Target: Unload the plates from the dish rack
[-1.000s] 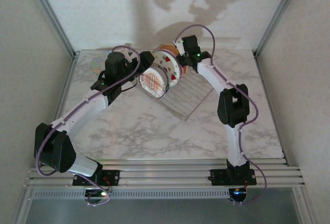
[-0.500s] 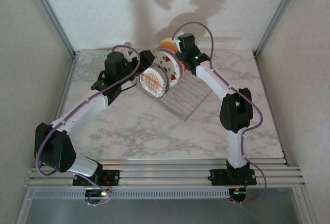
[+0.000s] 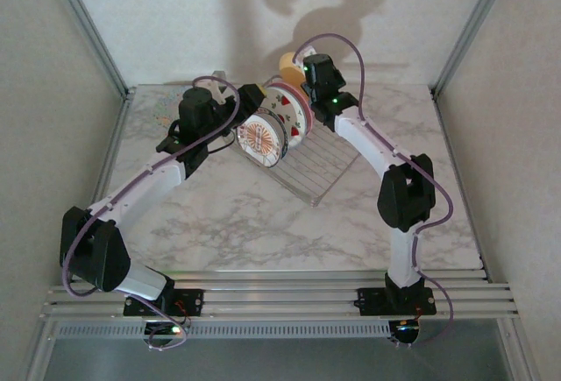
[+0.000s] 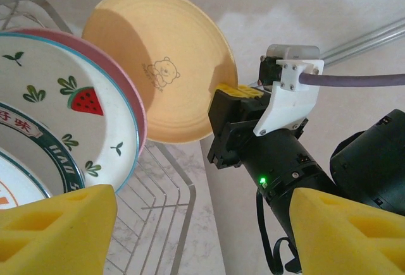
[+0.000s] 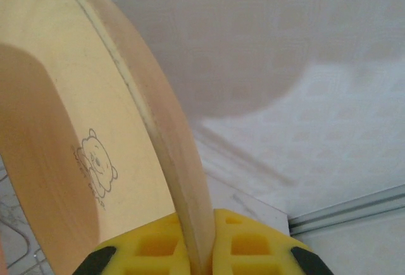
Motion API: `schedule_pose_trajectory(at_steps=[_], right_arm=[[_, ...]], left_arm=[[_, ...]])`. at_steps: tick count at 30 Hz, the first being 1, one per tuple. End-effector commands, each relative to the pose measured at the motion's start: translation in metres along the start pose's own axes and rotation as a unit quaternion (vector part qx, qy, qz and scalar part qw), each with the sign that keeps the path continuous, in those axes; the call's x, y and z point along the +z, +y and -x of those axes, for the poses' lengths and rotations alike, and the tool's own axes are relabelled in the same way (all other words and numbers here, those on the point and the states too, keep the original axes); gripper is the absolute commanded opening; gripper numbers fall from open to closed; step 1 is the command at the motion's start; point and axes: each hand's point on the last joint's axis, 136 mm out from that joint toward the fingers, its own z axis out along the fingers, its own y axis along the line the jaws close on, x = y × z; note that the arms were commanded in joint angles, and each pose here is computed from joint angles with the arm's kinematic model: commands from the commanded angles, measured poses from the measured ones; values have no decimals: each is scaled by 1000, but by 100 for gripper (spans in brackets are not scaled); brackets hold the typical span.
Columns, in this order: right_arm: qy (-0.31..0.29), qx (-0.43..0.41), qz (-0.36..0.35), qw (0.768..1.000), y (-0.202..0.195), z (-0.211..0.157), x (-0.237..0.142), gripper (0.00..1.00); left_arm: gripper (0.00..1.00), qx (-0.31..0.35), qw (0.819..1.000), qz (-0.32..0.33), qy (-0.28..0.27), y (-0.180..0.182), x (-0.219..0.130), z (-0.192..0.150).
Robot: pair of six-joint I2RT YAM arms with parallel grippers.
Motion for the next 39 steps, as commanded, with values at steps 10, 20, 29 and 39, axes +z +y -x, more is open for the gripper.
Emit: schedule_pose_trajectory(at_steps=[10,20,29,39], right_arm=[[-78,56,-84,992,-93,51,-70,0],[-89,159,-45,982,-136,42,-142,0],[-81,245,12,966,-158,19,-200,0],[-65,324,58,942,-161,-3,-224,0]], left_arm=[[72,29,997,-68,23,-48,18,-10],[73,61,991,-109,52,-77,46,-35],[73,83,983,-141,88,-103,80,-70],[70,81,981,-144,103,-107,99,-87]])
